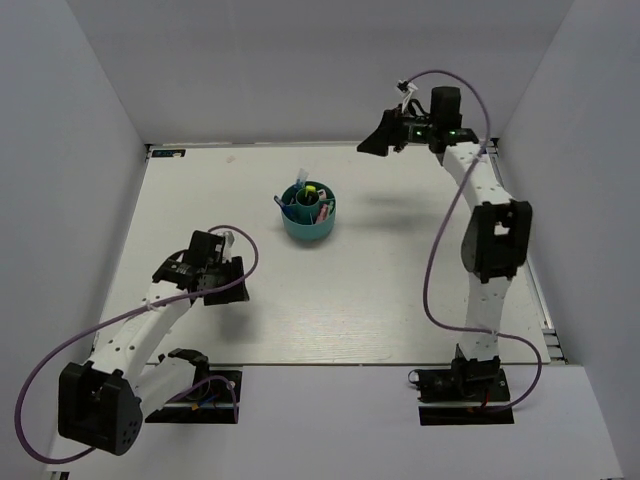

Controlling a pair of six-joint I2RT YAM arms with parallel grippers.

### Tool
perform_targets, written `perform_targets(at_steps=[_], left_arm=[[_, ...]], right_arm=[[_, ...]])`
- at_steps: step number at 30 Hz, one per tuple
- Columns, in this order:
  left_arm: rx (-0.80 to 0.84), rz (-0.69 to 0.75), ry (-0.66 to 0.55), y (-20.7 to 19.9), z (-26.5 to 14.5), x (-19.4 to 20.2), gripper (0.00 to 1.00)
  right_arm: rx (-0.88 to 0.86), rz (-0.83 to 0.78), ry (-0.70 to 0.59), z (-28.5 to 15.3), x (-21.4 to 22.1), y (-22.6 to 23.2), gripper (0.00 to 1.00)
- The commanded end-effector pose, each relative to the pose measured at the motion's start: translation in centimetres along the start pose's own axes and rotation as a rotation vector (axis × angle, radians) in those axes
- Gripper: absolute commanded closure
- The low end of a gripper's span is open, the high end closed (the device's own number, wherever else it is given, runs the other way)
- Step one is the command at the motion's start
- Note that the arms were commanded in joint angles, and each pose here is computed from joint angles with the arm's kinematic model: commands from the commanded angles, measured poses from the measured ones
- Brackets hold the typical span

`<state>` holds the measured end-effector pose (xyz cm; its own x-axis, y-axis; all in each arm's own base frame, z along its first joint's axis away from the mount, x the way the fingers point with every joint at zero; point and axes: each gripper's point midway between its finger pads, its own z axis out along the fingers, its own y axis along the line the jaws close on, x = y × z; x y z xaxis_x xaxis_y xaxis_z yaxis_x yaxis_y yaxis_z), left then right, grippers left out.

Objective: Sort the stationery into containers
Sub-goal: Reset both arms

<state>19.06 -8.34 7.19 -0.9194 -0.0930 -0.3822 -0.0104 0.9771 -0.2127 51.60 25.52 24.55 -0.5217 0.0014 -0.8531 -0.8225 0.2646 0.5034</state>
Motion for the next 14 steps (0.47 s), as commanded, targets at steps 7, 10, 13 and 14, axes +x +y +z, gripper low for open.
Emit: perform_targets(at_steps=[7, 10, 13, 14], left_arm=[[0.136, 0.032, -0.211, -2.0, -2.4, -3.5, 0.00], [0.172, 0.034, -0.252, -2.5, -2.8, -4.0, 0.00], [0.189, 0.030, -0.281, -2.6, -2.9, -4.3, 0.00], [0.196, 0.036, -0.300, -2.8, -3.1, -4.5, 0.00]], right_arm=[[1.300, -0.240, 0.330, -18.4, 7.6, -0.9, 0.10], [1.374, -0.146, 0.346, -21.3, 9.6, 1.5, 0.10], [1.338, -0.146, 0.334, -22.2, 12.6, 3.6, 0.10], [1.310, -0.150, 0.315, -21.9, 12.9, 4.0, 0.10]])
